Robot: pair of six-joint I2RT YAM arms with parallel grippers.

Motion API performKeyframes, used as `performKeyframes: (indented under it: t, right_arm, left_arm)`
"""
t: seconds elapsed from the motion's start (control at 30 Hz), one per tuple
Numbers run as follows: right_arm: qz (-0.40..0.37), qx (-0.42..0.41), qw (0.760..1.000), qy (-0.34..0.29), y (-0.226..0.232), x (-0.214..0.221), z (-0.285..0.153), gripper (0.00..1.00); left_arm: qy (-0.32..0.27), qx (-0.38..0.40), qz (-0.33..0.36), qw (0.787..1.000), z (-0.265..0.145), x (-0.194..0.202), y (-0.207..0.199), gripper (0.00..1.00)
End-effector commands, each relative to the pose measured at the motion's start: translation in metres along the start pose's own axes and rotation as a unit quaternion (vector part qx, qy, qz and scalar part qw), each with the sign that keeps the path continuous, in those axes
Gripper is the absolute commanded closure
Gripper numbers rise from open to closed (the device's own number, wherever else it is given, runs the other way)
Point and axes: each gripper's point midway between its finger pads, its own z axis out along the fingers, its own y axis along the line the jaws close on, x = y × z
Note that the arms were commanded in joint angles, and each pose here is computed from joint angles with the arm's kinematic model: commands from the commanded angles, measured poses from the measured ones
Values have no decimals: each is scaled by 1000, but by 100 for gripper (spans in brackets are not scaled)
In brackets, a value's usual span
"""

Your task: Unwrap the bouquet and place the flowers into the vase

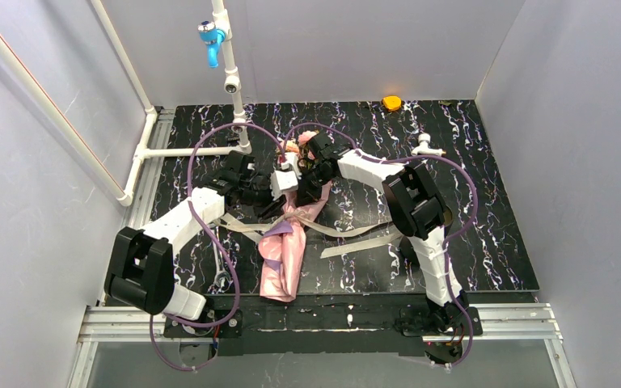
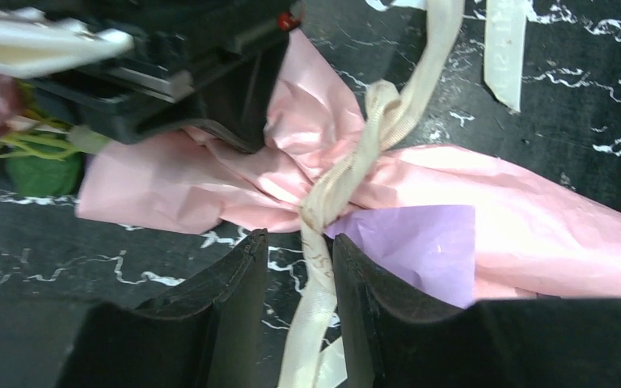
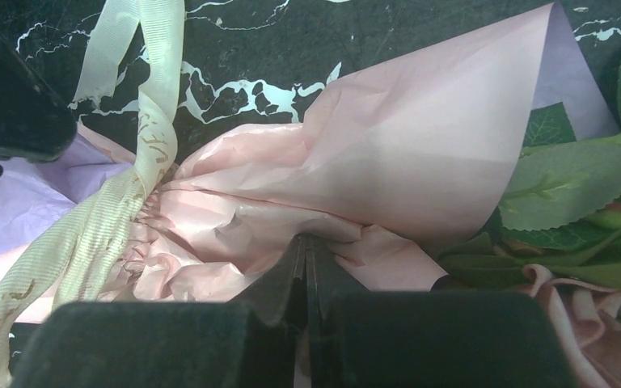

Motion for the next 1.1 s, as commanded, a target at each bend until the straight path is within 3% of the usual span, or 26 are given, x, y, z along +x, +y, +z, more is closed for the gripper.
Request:
performKeyframes:
  t: [0.0, 0.17, 0.5, 0.83, 1.07]
  right_arm:
    - [68, 9, 993, 97, 5, 64, -1, 89]
    - [85, 12, 995, 60, 9, 30, -13, 71]
    - [109, 20, 993, -34, 11, -45, -40, 49]
    - [144, -18, 985, -95, 30, -64, -96, 47]
    - [108, -42, 989, -95, 58, -59, -96, 47]
  left_arm:
    - [-16, 16, -2, 1000, -3, -3, -14, 65]
    - [-18, 10, -27, 999, -1, -3, -9, 67]
    - [-26, 5, -51, 998, -12, -7, -12, 69]
    - [-30, 17, -107, 994, -10, -11, -5, 75]
    - [-35, 39, -120, 991, -2, -14, -4, 76]
